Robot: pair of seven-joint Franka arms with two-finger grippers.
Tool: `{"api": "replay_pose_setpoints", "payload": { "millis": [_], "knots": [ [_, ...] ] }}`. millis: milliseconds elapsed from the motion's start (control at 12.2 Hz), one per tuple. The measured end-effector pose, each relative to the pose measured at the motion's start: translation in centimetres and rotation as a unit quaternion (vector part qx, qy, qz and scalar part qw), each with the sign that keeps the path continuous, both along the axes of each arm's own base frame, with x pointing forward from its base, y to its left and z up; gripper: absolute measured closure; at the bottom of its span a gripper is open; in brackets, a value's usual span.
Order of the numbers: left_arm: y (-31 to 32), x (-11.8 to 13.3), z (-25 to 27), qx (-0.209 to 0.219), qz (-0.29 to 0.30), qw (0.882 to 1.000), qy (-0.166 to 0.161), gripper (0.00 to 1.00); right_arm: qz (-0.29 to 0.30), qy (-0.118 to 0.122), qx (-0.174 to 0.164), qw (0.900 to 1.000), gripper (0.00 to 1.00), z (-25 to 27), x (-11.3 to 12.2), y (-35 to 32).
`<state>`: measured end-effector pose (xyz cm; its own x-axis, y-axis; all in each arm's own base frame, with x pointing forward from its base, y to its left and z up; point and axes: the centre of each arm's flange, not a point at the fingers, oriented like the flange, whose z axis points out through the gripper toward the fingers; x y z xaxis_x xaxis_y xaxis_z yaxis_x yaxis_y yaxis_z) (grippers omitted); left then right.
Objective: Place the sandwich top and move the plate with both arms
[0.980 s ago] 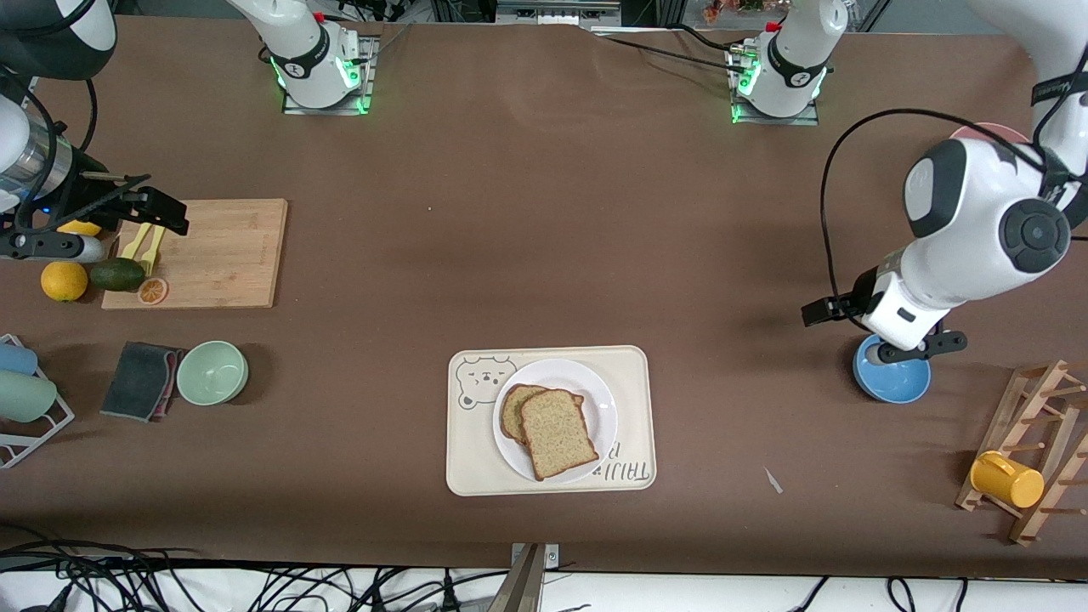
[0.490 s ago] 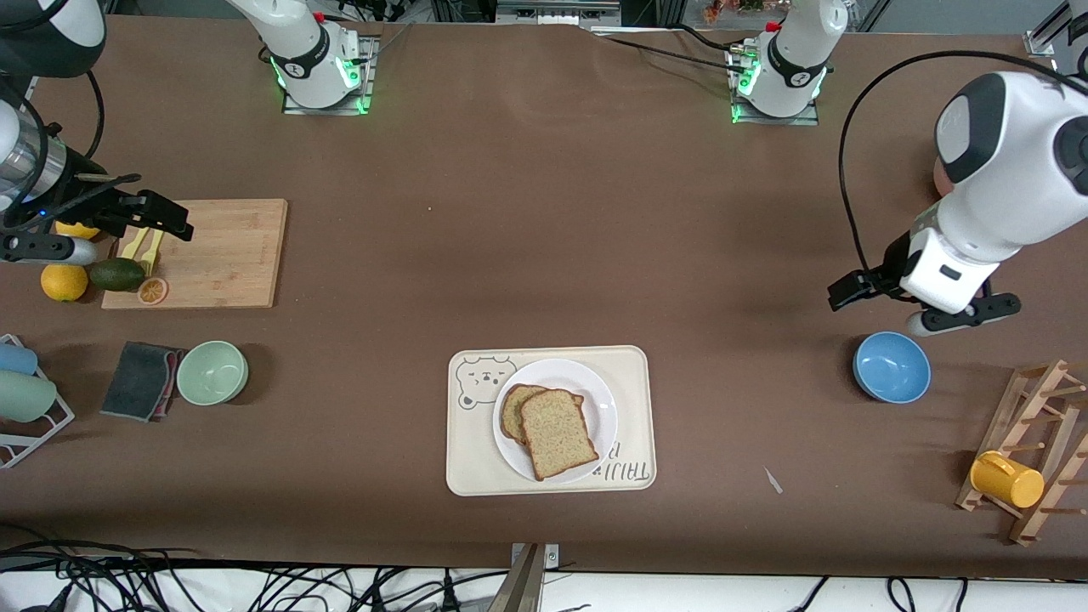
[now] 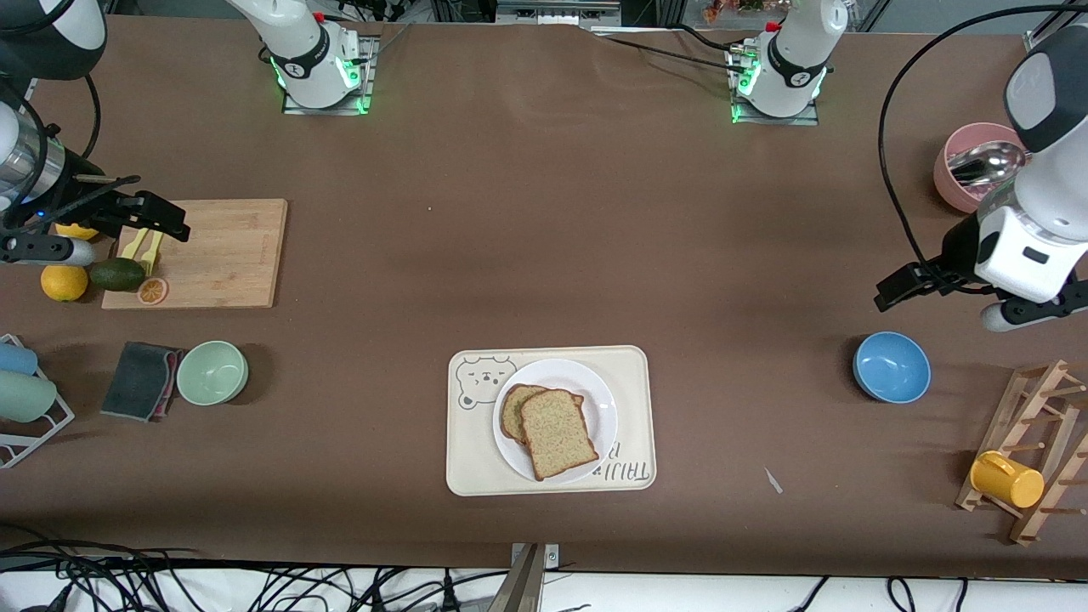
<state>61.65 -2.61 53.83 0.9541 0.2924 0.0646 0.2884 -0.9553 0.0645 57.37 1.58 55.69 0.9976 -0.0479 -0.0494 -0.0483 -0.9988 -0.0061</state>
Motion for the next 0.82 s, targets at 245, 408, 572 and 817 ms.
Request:
{"api": "replay_pose_setpoints", "payload": {
  "millis": [245, 408, 572, 817],
  "knots": [
    [0.0, 0.2, -0.1, -0.001, 0.005, 1.0, 0.003, 0.0, 0.0, 0.0, 0.0, 1.0, 0.0, 0.0, 0.0, 0.0],
    [0.0, 0.3, 0.0, -0.001, 0.005, 1.0, 0.003, 0.0, 0.0, 0.0, 0.0, 1.0, 0.0, 0.0, 0.0, 0.0],
    [0.2, 0.3, 0.7, -0.001, 0.007, 1.0, 0.001, 0.0, 0.001, 0.0, 0.0, 1.0, 0.0, 0.0, 0.0, 0.1],
    [0.9, 0.3, 1.6, -0.001, 0.013, 1.0, 0.0, 0.0, 0.001, 0.0, 0.0, 1.0, 0.0, 0.0, 0.0, 0.2]
  ]
}}
